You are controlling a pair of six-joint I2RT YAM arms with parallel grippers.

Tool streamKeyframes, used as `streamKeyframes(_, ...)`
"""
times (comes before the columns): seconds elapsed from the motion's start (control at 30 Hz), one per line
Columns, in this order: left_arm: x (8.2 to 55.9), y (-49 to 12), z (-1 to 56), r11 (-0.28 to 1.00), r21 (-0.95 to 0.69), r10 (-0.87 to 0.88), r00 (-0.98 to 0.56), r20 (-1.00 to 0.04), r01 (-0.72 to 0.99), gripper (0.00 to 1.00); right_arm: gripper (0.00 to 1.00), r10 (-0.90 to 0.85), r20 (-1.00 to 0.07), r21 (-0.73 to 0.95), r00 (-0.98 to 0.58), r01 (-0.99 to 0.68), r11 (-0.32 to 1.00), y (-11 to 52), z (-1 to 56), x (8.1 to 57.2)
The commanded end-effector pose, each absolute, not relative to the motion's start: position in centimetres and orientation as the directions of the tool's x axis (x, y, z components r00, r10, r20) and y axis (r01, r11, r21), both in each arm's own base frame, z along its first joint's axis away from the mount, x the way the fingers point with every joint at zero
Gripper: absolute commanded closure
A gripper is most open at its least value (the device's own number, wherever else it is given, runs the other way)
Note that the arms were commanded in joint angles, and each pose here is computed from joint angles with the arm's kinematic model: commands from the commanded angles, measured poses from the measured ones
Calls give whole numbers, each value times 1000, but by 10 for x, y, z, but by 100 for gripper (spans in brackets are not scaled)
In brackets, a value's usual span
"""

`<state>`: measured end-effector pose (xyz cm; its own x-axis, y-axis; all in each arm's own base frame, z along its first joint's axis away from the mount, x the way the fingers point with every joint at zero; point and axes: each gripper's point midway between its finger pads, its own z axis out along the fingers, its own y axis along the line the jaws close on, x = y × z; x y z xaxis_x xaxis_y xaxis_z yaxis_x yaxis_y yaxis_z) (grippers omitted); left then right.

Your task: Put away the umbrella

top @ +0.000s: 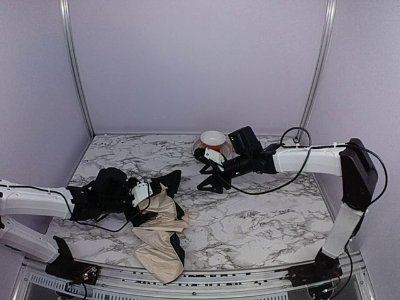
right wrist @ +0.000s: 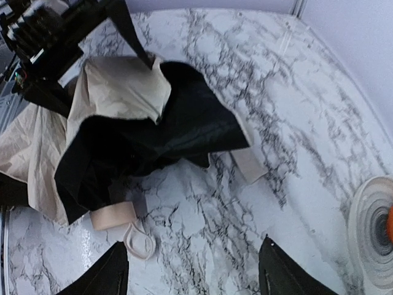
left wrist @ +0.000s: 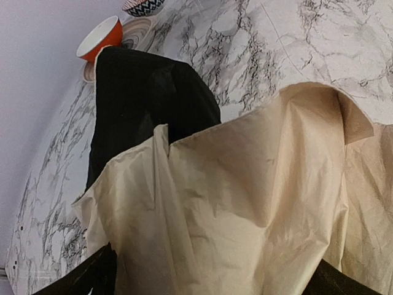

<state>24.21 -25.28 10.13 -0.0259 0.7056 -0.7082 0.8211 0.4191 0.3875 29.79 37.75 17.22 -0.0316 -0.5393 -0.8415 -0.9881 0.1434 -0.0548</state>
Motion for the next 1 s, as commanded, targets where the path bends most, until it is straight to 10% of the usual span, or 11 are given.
streamKeyframes(0.0,241,-243,68,403,313,781,-145,-608,860,2,28,-535,-845,-6,-5,-1000,19,406,136,281)
streamKeyframes(0.6,235,-251,78,401,167,715,-194,-671,901,9,16,-602,-794,-22,87,-993,-114,458,25,223)
streamKeyframes(0.97,252,-251,194,564,280,443,2,-897,777,1,99,-519,-854,112,-24,-984,-138,446,57,206)
